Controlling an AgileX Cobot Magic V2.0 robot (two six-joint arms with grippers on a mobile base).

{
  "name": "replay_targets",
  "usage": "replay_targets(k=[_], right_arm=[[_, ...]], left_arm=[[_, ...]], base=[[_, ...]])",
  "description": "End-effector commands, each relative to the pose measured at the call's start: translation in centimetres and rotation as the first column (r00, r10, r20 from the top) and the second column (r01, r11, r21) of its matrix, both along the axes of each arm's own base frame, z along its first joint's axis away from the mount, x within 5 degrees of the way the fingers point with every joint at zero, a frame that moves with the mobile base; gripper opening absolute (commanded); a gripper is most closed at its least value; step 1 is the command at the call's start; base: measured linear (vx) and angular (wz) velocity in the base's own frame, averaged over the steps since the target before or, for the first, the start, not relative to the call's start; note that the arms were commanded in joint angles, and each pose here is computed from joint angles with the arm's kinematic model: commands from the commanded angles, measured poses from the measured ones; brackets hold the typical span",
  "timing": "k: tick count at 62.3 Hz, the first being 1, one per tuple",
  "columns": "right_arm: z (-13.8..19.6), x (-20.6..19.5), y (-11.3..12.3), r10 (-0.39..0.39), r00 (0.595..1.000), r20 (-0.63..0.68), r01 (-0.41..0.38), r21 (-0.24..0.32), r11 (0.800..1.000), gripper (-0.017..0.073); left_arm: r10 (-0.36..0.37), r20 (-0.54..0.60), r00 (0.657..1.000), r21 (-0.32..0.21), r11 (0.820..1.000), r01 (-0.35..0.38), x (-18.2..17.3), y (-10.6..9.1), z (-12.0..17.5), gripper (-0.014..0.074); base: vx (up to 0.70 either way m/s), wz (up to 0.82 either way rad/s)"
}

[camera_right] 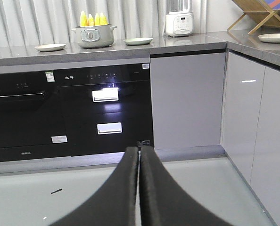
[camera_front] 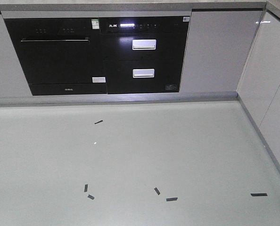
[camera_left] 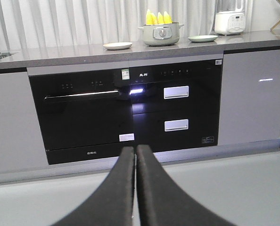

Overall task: Distribute corn equally
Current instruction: 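Drive the base toward the counter with both grippers closed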

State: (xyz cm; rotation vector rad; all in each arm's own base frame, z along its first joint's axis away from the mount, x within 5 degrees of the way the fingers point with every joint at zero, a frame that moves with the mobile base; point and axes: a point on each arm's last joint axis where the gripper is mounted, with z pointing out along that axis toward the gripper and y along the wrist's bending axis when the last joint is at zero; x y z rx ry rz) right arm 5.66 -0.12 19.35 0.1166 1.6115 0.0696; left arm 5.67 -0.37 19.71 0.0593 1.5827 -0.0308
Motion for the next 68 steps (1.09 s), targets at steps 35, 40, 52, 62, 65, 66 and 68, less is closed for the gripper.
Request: replay_targets(k=[35, 40, 52, 62, 65, 66, 68], right_arm=[[0.39, 0.0, -0.04, -0.002, 0.998, 0.067, 0.003, -0.019, 1.0, -0.0001], [0.39, 0.0, -0.04, -0.002, 0.998, 0.067, 0.003, -0.019, 1.0, -0.0001], [0.39, 0.0, -0.04, -0.002, 0.998, 0.067, 0.003, -0.019, 1.0, -0.0001], [0.39, 0.0, -0.04, -0.002, 0.998, 0.067, 0.003, -0.019, 1.0, -0.0001], [0.39, 0.0, -0.04, -0.002, 0.998, 0.067, 0.003, -0.019, 1.0, -0.0001], [0.39, 0.0, -0.04, -0.002, 0.998, 0.067, 0.003, -0.019, 1.0, -0.0001], [0.39, 0.0, -0.04, -0.002, 0.998, 0.067, 0.003, -0.019, 1.0, -0.0001]], left_arm=[[0.011, 0.08, 0.997, -0.019, 1.0, -0.009, -0.13, 0.1, 0.58, -0.0006], [0.011, 0.08, 0.997, -0.019, 1.0, -0.009, -0.13, 0.1, 0.58, -0.0006], [0.011, 0.08, 0.997, -0.019, 1.0, -0.009, -0.13, 0.1, 0.58, -0.0006], [0.011, 0.08, 0.997, -0.019, 1.0, -0.009, -0.13, 0.1, 0.58, -0.0006], [0.011, 0.08, 0.997, -0.019, 1.0, -0.009, -0.13, 0.1, 0.58, -0.0006], [0.011, 0.08, 0.997, -0.019, 1.0, -0.009, -0.13, 0.1, 0.58, -0.0006], [0.011, 0.08, 0.997, -0.019, 1.0, -0.009, -0.13, 0.1, 0.58, -0.0006]], base=[[0.0, 0.0], [0.0, 0.0], [0.0, 0.0], [0.0, 0.0], [0.0, 0.0], [0.0, 0.0], [0.0, 0.0]])
